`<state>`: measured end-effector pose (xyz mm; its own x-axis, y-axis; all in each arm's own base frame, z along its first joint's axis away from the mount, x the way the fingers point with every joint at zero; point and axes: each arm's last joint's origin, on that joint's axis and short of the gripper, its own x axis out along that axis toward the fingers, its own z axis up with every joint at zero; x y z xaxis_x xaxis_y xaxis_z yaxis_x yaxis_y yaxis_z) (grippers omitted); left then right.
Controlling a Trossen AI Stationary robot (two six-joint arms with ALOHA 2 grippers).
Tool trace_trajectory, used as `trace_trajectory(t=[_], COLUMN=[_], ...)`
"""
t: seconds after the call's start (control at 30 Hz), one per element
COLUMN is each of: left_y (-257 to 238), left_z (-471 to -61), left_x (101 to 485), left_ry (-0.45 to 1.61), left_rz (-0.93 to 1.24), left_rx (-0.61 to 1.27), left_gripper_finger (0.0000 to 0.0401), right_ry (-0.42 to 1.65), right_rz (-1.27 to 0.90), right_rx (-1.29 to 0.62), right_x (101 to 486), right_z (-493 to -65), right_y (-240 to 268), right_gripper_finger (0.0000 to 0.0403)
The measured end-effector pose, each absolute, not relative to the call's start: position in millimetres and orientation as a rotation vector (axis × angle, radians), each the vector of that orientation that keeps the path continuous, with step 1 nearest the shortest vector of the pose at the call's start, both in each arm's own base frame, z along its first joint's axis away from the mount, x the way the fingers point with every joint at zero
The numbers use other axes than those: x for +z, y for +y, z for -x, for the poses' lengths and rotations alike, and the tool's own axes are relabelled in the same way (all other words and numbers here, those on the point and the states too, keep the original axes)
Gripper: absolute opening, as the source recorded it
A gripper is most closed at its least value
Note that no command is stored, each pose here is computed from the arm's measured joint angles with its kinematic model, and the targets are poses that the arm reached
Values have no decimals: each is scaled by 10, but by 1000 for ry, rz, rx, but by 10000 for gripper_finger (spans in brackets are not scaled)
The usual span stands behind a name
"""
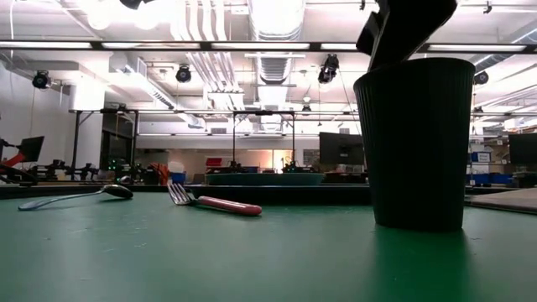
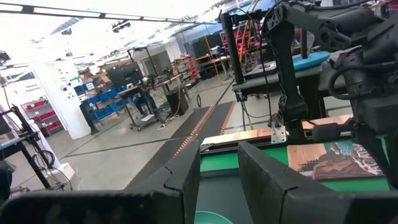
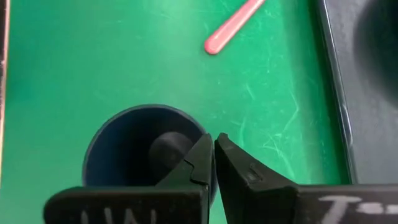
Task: Pick and place plate/cup/fork/spoon on tray
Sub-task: Put the black cup on the black serving tray to the right of the green plate
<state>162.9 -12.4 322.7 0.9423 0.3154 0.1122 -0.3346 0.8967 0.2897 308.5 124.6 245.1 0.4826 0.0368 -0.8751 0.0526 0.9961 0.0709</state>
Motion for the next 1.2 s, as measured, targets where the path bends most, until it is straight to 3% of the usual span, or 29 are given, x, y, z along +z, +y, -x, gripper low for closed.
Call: trace_trajectory(t=[0.17,0.53,0.73,0.97,1.2], left_y=[-124,-124,-124,-124,-124], left_z=[-1630,-1630,-1629,-1630,-1630], left_x=[3227,3227,3223,3223,3223], left_ry=[-63,-63,-62,-64,-64], left_rz=[-311,-312,-313,-312,-312], left_rx=[337,337,336,336,336], left_gripper_finger=[91,91,91,91,91], right_ry=[1070,1059,1097,1154,1161], right_rz=[-151,-198,-173,-181,-178], right_rx=[-31,-42,-36,-2,-1], right_x=[2456,2497,2401,2274,2259], right_z=[-3092,-3075,-3102,-3136,-3129], right_y=[1226,1223,1237,1267,1265], right_gripper_finger=[28,129,150,126,35])
